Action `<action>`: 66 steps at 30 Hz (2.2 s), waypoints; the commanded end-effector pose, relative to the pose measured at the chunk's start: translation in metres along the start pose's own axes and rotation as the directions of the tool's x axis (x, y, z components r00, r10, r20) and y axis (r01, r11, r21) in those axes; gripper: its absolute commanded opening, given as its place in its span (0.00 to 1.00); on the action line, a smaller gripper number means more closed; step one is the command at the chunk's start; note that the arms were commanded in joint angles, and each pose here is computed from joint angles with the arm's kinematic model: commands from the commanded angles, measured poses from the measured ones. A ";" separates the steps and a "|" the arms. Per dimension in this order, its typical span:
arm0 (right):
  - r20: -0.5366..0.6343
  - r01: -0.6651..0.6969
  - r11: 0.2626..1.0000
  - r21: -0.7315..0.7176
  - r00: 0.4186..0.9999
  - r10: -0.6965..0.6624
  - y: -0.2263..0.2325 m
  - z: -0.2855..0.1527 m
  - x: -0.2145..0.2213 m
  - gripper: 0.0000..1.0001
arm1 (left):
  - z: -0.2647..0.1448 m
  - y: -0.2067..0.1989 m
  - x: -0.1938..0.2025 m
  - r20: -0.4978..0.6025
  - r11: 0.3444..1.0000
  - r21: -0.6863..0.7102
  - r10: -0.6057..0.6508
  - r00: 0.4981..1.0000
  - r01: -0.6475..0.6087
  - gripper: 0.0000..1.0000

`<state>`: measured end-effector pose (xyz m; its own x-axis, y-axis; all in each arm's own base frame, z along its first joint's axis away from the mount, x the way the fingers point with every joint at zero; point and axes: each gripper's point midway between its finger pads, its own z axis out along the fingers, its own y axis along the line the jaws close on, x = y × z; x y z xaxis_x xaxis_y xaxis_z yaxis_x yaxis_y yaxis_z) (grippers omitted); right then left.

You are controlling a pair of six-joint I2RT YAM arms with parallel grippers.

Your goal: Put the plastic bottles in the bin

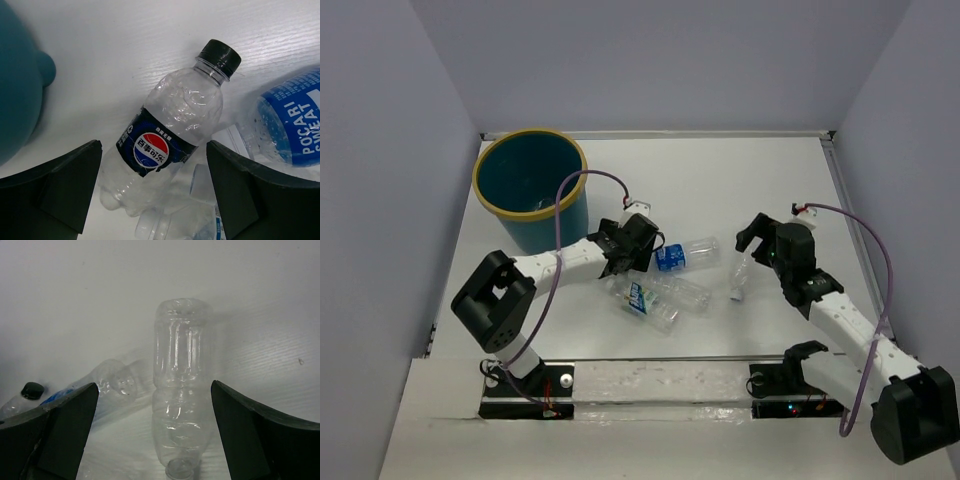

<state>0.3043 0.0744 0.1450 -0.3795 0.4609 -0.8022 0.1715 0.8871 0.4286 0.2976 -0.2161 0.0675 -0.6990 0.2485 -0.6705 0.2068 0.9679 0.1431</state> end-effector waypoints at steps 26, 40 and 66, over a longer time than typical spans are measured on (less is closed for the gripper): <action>-0.100 -0.102 0.985 0.139 0.988 0.116 -0.028 0.052 0.038 0.54 | 0.006 0.011 -0.010 0.071 0.993 0.020 -0.117 0.991 0.116 0.41; 0.191 -0.157 0.983 -0.099 0.966 0.174 0.014 -0.030 -0.061 0.41 | -0.188 0.011 -0.173 0.472 0.878 0.454 -0.381 0.795 0.152 0.39; 0.140 0.030 0.860 -0.510 0.989 0.049 0.171 -0.079 -0.088 0.41 | -0.190 0.227 -0.244 0.679 0.837 0.139 -0.470 0.564 0.529 0.77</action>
<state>0.2956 0.1476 0.2608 -0.3284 0.5148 -0.7919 -0.1609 0.7957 0.5840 0.3960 -0.0527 0.3918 -0.0742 -0.2937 -0.9530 -0.1151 0.9518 -0.2844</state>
